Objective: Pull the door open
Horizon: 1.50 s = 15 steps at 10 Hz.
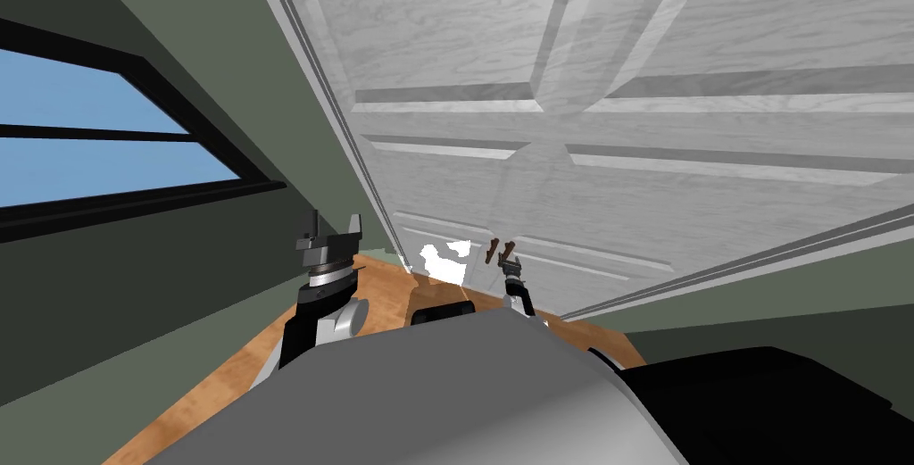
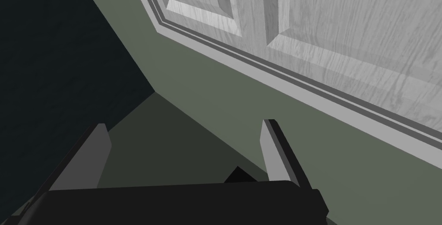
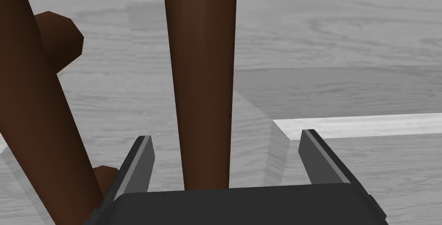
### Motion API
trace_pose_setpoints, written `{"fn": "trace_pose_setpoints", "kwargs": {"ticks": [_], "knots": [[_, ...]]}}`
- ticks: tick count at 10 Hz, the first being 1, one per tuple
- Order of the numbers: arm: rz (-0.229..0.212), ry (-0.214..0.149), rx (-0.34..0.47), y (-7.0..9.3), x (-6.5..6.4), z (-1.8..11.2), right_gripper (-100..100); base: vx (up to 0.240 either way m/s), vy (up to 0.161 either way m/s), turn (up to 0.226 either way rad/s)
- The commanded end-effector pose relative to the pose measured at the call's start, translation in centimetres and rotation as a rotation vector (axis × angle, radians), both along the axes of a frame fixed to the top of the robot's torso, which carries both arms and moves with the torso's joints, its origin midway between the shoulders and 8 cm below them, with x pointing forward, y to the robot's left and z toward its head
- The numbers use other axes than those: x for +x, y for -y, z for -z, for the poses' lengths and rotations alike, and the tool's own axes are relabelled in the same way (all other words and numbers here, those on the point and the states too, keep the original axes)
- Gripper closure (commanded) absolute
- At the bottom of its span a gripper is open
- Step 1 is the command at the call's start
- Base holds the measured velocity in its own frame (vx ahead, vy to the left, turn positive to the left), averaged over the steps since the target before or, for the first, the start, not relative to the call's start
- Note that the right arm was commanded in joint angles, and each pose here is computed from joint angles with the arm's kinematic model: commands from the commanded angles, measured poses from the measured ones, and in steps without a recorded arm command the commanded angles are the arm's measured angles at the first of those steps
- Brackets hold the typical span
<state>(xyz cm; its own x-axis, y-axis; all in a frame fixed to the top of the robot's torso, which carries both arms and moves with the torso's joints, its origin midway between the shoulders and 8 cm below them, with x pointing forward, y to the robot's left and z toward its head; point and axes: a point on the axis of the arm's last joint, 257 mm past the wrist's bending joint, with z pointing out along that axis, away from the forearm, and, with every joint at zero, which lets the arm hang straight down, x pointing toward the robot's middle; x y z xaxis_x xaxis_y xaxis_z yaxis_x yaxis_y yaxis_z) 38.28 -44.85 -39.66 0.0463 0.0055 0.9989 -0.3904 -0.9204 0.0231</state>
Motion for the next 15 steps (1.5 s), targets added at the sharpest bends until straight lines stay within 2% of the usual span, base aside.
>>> {"fn": "trace_pose_setpoints", "kwargs": {"ticks": [1,6,7,8,10,11,14,15], "knots": [[0.001,-0.003,-0.001,0.0,-0.1,0.1,100,0.0,0.001,-0.023],[0.001,-0.003,-0.001,0.0,-0.1,0.1,100,-0.001,0.006,0.004],[0.014,-0.029,-0.007,0.8,-1.4,0.9,100,-0.105,0.007,-0.025],[0.019,-0.037,-0.01,1.2,-1.8,1.2,100,-0.174,0.022,-0.091],[0.019,-0.037,-0.01,1.2,-1.8,1.2,100,-0.082,0.024,-0.036],[0.042,-0.069,-0.024,2.7,-3.7,2.0,100,-0.14,-0.009,-0.125],[0.042,-0.069,-0.024,2.7,-3.7,2.0,100,-0.093,0.009,-0.021],[0.055,-0.091,-0.033,3.6,-4.9,2.6,100,-0.08,0.027,-0.095]]}}
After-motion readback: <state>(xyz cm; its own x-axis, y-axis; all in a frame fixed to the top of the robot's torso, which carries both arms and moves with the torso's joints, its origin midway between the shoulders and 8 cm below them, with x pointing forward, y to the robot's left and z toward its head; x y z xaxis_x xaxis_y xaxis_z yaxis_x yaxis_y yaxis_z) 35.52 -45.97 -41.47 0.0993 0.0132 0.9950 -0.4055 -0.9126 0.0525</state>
